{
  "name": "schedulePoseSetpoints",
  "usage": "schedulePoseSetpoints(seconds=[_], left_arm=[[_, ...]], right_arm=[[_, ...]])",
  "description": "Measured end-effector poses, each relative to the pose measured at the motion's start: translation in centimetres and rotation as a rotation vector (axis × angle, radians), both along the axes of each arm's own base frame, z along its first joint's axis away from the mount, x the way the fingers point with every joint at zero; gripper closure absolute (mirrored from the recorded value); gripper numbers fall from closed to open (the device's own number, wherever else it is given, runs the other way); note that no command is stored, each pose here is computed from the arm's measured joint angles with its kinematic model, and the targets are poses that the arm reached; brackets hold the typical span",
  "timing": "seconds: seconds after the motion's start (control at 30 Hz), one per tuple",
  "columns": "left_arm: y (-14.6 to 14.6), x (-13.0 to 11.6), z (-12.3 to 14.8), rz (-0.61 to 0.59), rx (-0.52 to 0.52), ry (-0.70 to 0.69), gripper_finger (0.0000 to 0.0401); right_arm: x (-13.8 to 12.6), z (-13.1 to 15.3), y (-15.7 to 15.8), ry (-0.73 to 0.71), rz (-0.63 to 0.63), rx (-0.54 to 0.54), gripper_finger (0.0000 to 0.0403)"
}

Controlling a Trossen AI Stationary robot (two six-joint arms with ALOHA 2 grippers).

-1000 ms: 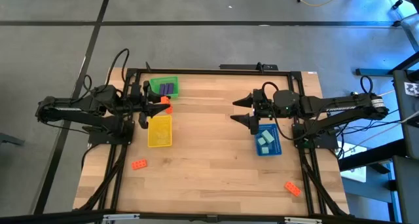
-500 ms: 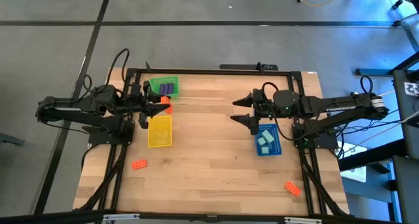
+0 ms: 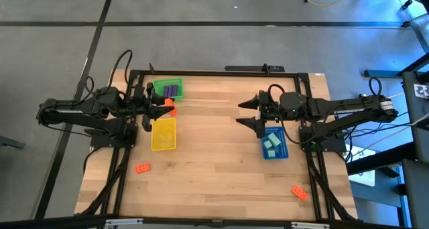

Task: Sort & place blocks by color
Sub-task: Put the top right orange game piece into the yellow bin

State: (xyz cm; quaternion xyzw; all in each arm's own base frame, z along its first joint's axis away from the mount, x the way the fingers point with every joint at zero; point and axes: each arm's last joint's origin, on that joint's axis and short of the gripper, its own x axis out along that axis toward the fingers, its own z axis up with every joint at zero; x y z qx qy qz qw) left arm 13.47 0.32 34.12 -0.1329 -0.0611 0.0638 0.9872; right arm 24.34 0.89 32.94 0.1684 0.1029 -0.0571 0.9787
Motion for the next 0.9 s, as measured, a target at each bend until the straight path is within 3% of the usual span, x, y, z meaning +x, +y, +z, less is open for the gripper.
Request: schedulePoseSetpoints(seconds=[0.5,0.67,0.9], left_arm=[[0.0,0.0,-0.2,0.0,-0.001,0.055,0.0274],[0.2,-0.6,-0.3,0.05,-0.04,0.28,0.0274],[0.9,-0.7,-4.3,0.143,-0.155,0.839,0.0274]], right_arm=[[0.0,0.0,0.0,0.0,-0.001,0.001,0.0055],[0.0,0.0,0.0,0.0,-0.001,0.001,0.0055],[0.0,0.0,0.0,-0.001,-0.007,0.024,0.0055]])
